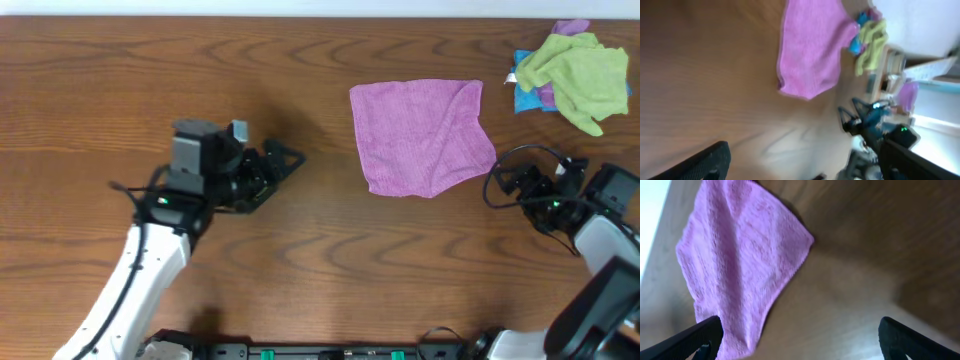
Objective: Fold the cloth
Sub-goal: 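Move the left gripper to the cloth's lower-left corner, then grasp the lower-left corner with left gripper, lower-right with right gripper, then pull the cloth toward the table center with both grippers and release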
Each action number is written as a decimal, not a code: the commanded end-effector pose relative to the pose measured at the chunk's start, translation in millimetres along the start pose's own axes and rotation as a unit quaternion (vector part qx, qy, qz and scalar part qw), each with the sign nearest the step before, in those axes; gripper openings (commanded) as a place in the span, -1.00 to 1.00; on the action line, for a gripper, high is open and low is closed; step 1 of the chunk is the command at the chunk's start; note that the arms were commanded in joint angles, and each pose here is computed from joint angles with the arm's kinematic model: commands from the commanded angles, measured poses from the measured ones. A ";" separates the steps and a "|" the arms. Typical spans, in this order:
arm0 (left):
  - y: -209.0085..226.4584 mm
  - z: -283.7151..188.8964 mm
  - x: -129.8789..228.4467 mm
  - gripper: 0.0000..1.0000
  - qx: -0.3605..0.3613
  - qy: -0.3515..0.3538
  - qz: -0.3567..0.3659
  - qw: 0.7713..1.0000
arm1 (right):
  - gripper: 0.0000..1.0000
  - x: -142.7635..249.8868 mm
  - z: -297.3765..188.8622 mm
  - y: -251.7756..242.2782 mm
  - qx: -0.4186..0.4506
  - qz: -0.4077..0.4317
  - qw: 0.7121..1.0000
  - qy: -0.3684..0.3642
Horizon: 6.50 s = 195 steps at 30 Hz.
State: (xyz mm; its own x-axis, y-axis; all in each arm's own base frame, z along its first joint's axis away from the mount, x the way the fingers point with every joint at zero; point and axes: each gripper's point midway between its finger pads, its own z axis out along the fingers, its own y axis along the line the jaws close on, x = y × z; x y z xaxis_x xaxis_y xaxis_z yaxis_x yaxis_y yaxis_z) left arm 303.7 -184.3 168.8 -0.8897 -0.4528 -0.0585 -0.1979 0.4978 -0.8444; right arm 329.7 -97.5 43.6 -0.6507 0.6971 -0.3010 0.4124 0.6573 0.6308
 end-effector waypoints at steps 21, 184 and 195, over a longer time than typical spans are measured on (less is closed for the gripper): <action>38.2 133.8 15.7 0.91 0.045 0.059 -0.115 0.991 | 0.83 -5.5 47.4 32.0 -0.051 0.022 0.998 -0.007; 149.9 57.2 34.5 -0.88 -0.173 0.235 -0.081 0.953 | -0.97 164.7 29.4 79.3 0.089 -0.065 0.969 0.222; 156.5 48.6 43.3 -0.88 -0.196 0.250 -0.086 0.944 | -0.05 168.0 -1.3 71.0 0.132 -0.071 0.965 0.216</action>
State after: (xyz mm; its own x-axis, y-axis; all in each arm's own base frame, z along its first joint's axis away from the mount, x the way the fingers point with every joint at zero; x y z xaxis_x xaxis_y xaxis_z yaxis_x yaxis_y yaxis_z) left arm 258.7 -167.9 10.7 -0.8899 -0.1975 0.4111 -0.4205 0.7043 -0.5719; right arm 250.1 69.9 32.4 -0.8907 0.4534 0.0335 0.4274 0.8099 0.4017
